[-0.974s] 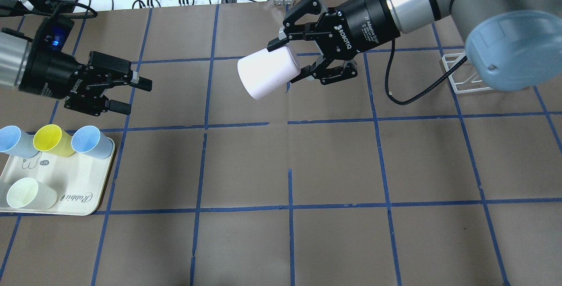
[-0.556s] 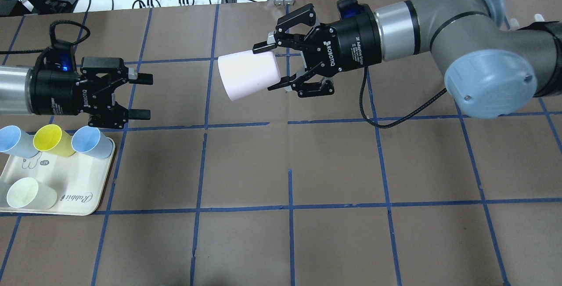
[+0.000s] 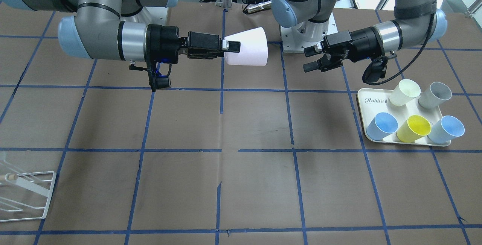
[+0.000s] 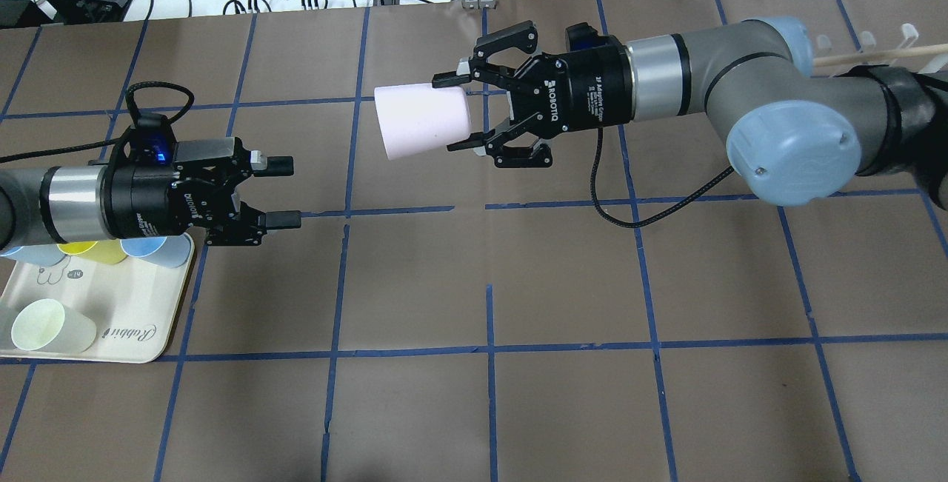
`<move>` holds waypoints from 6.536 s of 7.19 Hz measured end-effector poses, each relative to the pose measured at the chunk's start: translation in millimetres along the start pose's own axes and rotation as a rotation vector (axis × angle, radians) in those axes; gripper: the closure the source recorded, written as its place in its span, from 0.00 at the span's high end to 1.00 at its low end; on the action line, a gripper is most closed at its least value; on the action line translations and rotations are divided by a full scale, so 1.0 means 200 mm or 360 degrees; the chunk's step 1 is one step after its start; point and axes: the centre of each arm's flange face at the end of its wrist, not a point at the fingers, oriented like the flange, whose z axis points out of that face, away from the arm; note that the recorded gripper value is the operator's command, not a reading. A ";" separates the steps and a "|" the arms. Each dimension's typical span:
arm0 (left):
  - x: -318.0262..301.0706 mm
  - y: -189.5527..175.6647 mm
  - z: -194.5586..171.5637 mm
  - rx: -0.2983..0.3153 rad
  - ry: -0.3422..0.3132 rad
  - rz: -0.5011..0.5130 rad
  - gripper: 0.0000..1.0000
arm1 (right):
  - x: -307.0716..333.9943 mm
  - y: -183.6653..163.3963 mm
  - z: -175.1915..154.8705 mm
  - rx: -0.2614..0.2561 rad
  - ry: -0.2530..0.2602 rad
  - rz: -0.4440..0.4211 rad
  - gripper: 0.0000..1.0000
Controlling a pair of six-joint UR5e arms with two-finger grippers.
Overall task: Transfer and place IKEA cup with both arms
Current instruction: 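Extend the left gripper to the pink cup's base while the right gripper holds it, then close the left gripper on the pink cup and open the right gripper, then carry the pink cup to the white tray while the right gripper withdraws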
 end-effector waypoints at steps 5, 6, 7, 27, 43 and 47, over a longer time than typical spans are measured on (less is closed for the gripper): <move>0.04 -0.04 0.26 -0.0046 0.0087 0.0175 1.00 | 0.04 -0.08 0.01 -0.0023 -0.0067 0.0073 0.00; 0.03 -0.08 0.28 -0.0028 0.0114 0.0175 1.00 | 0.04 -0.08 0.02 -0.0026 -0.0067 0.0076 0.00; 0.02 -0.09 0.31 -0.0030 0.0134 0.0169 1.00 | 0.05 -0.08 0.02 -0.0030 -0.0065 0.0081 0.00; 0.13 -0.16 0.42 -0.0014 0.0224 0.0153 0.00 | 0.07 -0.09 0.06 -0.0050 -0.0042 0.0145 1.00; -0.17 -0.21 -0.76 -0.0335 -0.1799 0.0368 0.00 | -0.10 0.17 -0.85 0.1016 0.1621 -0.0040 0.99; -0.44 -0.21 -1.04 -0.0362 -0.1947 0.0616 0.00 | -0.14 0.33 -0.67 0.1047 0.1977 -0.0243 0.98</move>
